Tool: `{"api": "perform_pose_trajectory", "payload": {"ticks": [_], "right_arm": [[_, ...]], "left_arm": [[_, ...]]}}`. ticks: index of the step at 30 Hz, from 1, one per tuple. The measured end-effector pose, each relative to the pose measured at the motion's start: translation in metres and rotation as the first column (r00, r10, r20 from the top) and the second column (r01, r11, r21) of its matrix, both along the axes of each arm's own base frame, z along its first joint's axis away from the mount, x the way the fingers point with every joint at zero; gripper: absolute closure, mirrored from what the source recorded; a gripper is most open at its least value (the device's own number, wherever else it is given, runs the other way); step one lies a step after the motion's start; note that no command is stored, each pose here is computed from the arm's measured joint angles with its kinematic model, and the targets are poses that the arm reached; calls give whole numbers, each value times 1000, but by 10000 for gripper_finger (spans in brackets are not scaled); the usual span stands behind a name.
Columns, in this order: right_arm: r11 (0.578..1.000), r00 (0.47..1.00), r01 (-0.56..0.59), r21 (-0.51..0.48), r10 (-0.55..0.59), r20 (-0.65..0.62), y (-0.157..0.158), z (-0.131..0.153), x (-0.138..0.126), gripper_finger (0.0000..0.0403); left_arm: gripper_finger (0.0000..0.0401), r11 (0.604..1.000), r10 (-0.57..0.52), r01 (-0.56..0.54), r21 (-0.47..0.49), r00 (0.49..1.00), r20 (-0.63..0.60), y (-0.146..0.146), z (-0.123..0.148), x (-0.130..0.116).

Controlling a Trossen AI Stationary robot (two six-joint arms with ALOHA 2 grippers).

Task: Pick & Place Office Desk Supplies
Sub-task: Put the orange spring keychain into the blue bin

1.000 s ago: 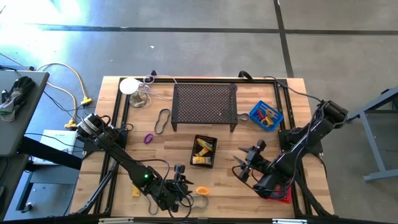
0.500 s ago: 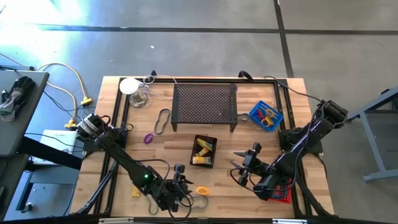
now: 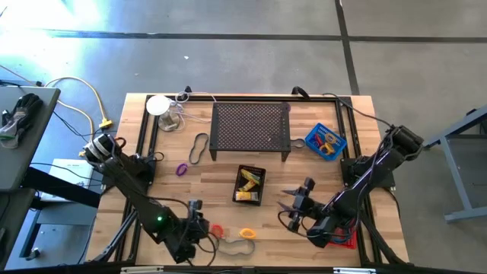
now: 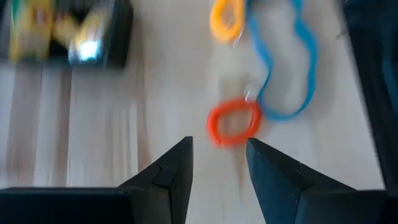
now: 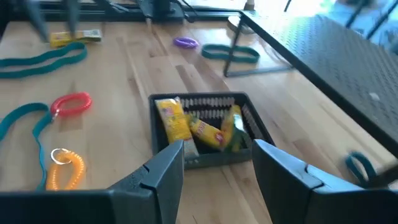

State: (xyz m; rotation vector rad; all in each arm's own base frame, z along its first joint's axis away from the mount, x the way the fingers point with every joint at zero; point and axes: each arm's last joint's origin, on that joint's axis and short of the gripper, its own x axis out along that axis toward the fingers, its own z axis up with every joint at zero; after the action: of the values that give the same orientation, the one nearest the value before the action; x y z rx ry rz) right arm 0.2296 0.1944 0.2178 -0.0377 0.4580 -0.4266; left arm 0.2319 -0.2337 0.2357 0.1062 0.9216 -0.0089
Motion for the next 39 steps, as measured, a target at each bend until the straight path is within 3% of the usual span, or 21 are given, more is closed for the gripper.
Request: {"api": "perform_pose_trajectory", "payload": {"ticks": [5,8,15,21,26,31,39], "right_arm": [[990,991,-131,-56,128,-48,10,-12,20,225],[975,976,-216,-52,214,-48,14,-14,31,225],[944,943,-328,20,329,-45,15,-14,42,227],[938,937,-344,34,346,-47,15,-14,42,226],[938,937,-345,34,346,-48,15,-14,42,226],[938,937,-345,34,346,-48,15,-14,42,226],[937,936,-347,35,349,-52,15,-14,42,227]], "left_arm": [[259,981,182,-190,-41,972,-150,13,-6,-6],[259,975,204,-216,-57,964,-172,15,-7,-5],[259,999,19,-23,-46,996,-84,7,-4,4],[259,978,-161,168,125,985,-69,-3,-20,11],[259,950,-201,220,223,974,-107,-2,-38,22],[259,942,-289,305,139,949,-122,5,-39,39],[259,939,-323,339,54,927,-191,24,-50,49]]}}
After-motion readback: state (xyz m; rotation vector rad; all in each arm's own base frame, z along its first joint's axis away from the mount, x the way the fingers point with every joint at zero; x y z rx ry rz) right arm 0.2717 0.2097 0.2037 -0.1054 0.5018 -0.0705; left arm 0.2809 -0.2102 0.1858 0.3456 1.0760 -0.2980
